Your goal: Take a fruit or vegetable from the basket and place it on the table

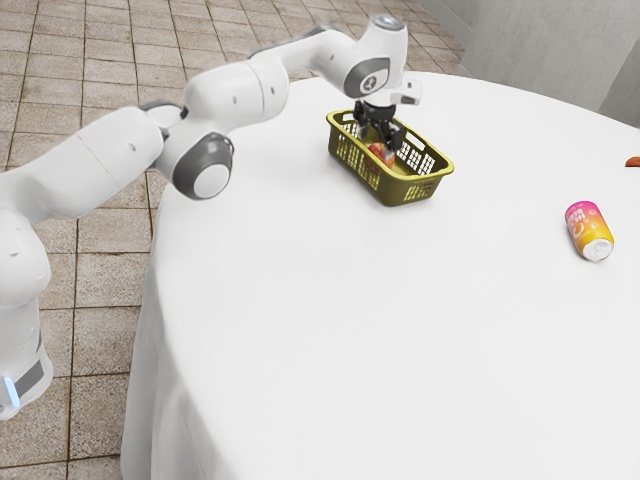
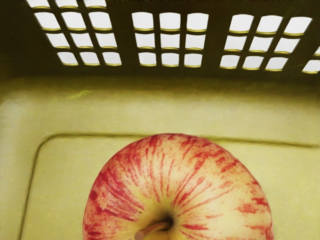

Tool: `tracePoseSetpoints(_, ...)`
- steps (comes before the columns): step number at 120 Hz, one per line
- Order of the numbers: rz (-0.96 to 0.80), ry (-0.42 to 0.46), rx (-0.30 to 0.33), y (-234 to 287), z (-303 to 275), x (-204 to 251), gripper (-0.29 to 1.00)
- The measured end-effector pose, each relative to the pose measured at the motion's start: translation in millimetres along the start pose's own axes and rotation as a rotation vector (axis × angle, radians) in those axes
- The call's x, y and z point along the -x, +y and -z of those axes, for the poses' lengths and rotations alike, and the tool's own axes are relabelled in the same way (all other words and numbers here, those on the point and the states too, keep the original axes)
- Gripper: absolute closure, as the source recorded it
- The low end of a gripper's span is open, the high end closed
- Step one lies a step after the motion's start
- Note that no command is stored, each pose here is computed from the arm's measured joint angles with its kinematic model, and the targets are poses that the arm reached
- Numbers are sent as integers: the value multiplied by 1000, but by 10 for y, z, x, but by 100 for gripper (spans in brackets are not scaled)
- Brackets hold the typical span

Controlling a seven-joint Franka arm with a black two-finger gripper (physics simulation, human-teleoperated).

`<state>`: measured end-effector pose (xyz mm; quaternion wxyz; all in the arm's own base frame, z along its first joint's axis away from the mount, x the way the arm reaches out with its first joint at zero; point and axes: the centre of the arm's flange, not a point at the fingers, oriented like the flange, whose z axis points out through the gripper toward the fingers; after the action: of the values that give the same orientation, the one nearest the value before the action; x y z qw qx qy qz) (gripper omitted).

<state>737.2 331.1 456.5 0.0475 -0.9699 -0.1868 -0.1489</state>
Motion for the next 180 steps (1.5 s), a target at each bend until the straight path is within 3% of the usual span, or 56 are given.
tracePoseSetpoints(92, -4, 44, 16, 54, -396, -19, 1)
tracePoseSetpoints(115, -3, 45, 27, 91, -406, -20, 27)
tracePoseSetpoints(132, -1, 49, 22, 89, -377, -27, 32)
tracePoseSetpoints(150, 0, 71, 13, 79, -149, -65, 34)
tracePoseSetpoints(180, -42, 117, 4, 333, 1038, -73, 35)
